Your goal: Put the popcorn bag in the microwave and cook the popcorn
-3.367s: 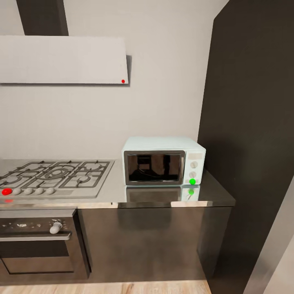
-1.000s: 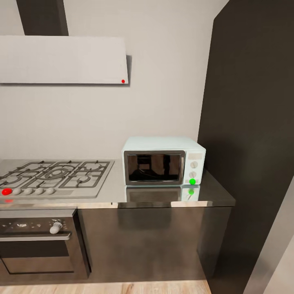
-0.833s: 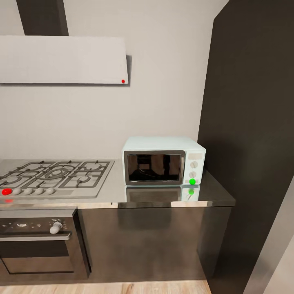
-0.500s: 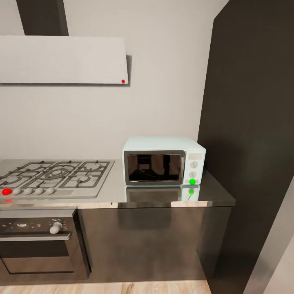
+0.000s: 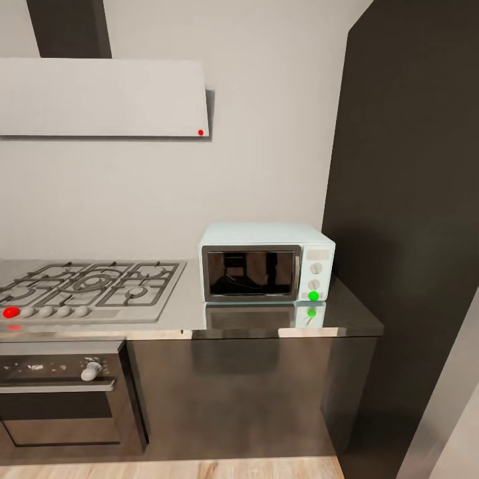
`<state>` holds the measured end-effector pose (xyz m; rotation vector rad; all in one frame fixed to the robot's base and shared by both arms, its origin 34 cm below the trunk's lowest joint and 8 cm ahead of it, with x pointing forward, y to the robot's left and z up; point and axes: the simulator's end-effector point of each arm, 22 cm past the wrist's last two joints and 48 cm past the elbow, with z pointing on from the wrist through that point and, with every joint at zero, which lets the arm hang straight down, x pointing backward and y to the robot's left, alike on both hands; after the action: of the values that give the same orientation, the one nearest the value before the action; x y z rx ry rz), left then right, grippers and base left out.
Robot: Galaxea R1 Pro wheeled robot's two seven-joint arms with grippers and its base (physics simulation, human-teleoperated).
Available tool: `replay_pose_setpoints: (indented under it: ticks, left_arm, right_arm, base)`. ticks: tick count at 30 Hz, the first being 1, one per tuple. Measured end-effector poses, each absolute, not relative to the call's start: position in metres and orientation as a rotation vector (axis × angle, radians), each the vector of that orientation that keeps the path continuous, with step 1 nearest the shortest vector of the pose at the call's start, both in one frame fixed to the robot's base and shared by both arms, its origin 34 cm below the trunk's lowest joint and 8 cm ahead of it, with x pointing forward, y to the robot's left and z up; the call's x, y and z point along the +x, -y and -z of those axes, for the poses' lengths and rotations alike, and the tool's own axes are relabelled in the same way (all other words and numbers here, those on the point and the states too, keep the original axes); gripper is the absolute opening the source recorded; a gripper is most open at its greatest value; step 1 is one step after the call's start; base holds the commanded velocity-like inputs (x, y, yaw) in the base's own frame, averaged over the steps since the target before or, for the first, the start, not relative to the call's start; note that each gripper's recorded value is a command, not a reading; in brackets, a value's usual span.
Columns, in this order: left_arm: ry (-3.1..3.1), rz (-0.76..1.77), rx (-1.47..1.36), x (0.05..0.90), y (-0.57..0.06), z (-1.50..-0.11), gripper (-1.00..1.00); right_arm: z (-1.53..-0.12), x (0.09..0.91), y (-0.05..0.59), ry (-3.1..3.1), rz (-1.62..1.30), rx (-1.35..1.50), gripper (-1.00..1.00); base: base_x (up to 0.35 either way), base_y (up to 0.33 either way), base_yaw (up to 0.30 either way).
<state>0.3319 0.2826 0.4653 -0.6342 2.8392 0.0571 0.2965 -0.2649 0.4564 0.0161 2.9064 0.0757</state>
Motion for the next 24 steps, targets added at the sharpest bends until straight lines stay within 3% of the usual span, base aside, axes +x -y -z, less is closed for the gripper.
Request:
replay_pose_setpoints:
  ticks: [24]
  left_arm:
    - [-2.839, -0.057, -0.634, 0.3319, -0.2826, -0.4653, 1.0]
  right_arm:
    - [-0.4564, 0.2965, 0.265, -2.906, -0.075, 0.016, -1.0]
  base:
    - [0.0, 0.0, 0.0]
